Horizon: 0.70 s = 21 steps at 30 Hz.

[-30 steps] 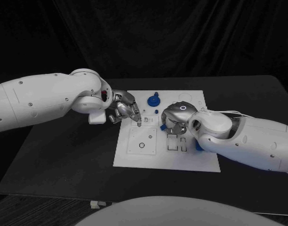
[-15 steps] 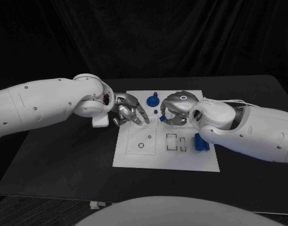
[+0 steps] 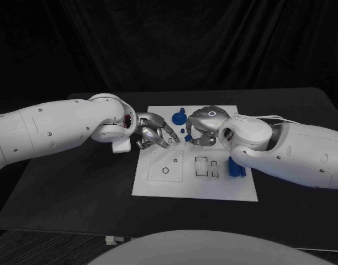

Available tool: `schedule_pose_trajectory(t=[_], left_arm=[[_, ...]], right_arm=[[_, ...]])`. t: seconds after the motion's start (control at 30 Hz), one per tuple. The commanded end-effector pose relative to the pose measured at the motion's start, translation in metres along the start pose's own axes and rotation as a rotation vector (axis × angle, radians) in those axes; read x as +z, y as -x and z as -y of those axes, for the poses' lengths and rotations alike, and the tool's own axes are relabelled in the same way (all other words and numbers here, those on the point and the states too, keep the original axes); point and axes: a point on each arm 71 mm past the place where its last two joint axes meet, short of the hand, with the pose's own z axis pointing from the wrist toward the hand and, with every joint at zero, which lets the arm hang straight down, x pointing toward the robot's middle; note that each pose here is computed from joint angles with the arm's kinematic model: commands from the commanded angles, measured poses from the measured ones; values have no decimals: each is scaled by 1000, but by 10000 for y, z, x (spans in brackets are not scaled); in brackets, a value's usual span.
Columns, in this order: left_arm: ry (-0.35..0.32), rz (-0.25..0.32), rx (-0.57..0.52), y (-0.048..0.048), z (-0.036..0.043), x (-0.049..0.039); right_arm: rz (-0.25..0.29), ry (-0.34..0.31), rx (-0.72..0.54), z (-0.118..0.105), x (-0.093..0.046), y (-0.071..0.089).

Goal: Assemble the parts on the task board

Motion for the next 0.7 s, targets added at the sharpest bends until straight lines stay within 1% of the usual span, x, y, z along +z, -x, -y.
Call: schedule_pose_trajectory(t=[0.03, 0.3, 0.53, 0.7], left_arm=[[-48, 24, 15, 6, 42, 13], [-54, 26, 16, 5, 48, 31], [-50, 32, 14, 24, 32, 41], [-50, 26, 13, 22, 23, 42]], right_arm=[[0, -15, -5, 7, 10, 10], [-5, -12, -8, -14, 46, 0], [-16, -10, -13, -48, 105, -9], [-20, -3, -15, -83, 139, -16]])
